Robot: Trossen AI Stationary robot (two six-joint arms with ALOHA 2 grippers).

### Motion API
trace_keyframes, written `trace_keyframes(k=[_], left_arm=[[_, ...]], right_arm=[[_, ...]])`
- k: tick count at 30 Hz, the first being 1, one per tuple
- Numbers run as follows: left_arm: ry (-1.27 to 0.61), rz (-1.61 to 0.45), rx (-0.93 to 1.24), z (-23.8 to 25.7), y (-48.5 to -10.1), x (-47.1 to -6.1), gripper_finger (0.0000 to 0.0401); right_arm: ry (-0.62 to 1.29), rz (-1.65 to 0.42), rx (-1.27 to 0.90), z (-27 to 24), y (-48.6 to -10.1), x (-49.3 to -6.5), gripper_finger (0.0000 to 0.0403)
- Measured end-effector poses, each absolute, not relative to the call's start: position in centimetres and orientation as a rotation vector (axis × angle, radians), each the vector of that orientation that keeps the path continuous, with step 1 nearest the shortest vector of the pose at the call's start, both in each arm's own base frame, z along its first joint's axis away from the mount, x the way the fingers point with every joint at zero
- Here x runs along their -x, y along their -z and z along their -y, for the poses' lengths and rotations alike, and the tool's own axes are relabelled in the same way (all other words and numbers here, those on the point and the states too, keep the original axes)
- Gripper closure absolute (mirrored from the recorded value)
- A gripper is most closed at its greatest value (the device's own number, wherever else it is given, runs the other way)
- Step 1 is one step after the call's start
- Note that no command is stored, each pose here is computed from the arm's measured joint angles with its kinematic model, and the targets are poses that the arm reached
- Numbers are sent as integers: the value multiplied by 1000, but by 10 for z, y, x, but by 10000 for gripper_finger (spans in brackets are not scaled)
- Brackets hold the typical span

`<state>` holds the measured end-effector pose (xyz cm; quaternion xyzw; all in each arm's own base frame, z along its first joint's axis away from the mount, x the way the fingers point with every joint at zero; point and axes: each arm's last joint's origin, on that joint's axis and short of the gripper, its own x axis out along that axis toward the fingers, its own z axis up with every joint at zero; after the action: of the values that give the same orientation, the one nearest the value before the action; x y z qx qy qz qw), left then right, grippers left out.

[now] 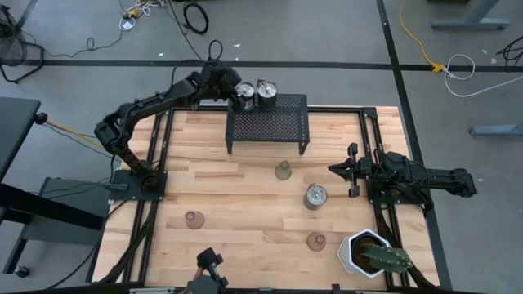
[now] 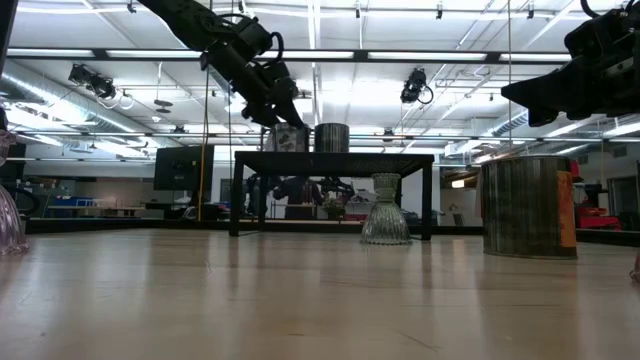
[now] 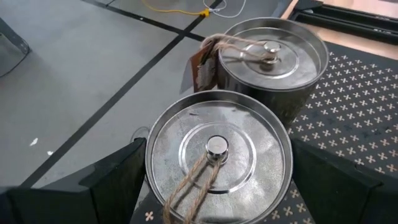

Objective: Pick & Place candle stick holders
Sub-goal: Put the bottom silver scented candle on the shelf

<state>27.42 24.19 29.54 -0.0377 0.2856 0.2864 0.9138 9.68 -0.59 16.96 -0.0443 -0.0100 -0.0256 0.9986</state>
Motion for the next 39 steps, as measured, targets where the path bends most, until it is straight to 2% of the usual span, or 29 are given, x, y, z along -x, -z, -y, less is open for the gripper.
trace_keyframes(k=[17, 25, 39], left_arm=[[-599, -585, 85, -242, -295, -274, 34], [-593, -601, 60, -242, -294, -274, 7], [-593, -602, 42, -243, -294, -274, 13]], right_arm=[[51, 20, 89, 6, -170, -97, 382], [51, 20, 88, 6, -170, -97, 382], [51, 20, 89, 6, -170, -97, 382]])
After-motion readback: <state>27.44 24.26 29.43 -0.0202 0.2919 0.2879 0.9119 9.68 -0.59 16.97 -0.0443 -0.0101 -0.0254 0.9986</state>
